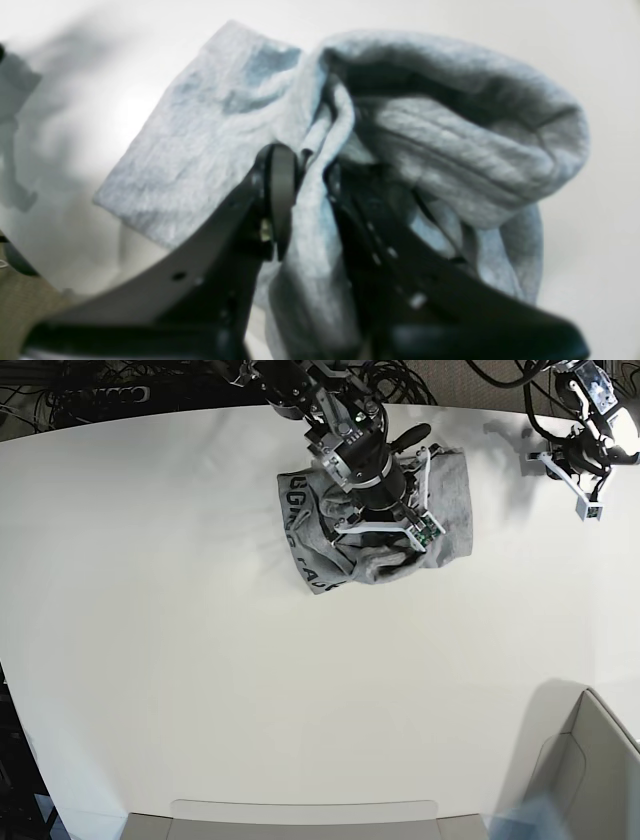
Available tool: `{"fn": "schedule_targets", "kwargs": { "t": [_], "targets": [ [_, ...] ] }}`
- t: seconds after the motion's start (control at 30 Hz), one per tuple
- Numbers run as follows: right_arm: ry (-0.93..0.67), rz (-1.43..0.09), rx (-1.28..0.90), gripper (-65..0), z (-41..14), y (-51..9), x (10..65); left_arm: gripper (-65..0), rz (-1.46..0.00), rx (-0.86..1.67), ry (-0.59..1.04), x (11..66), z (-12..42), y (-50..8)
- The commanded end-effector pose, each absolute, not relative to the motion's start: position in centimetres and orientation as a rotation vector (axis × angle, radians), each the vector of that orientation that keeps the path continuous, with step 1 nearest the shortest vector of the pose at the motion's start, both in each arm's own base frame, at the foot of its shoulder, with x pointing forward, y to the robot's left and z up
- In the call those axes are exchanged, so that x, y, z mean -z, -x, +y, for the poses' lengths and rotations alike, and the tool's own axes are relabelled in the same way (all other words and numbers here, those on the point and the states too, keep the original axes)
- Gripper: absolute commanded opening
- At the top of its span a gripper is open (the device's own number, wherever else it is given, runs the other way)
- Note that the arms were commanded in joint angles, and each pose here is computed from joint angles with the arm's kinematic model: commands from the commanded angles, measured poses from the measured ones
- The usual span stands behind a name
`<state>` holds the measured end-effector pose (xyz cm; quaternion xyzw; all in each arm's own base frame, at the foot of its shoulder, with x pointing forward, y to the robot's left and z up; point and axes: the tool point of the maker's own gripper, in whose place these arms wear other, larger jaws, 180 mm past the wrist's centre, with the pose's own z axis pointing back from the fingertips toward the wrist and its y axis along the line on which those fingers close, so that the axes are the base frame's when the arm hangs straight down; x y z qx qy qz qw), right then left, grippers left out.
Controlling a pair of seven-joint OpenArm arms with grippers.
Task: Fold the T-shirt properly
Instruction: 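Grasp the bundled shirt with the right gripper and fold it over itself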
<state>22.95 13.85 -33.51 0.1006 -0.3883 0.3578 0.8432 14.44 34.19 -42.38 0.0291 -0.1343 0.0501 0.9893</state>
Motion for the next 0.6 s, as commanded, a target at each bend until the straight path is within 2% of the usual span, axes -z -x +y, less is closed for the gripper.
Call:
{"fn": "schedule_targets", "kwargs": {
  "t": [0.0, 0.4, 0.53, 0.57],
  "targets": [
    [-0.243, -0.884, -0.750, -65.0, 15.1, -23.6, 31.8, -54.5, -0.274, -0.090, -0.075, 41.9, 34.6, -14.6],
    [-0.272, -0.779, -0.775, -64.5, 18.1, -23.0, 34.9, -54.5, -0.273, -0.089, -0.073, 42.0, 34.6, -14.6],
    [-0.318, -0.764, -0.797, -47.7, 19.3, -21.8, 34.7, -54.5, -0.273, -0.089, -0.073, 42.0, 34.6, -14.6],
    [-0.322, -0.770, -0.823, -45.3, 19.7, -21.6, 34.5, -54.5, -0.273, -0.089, -0.073, 42.0, 34.6, -14.6]
  ]
}}
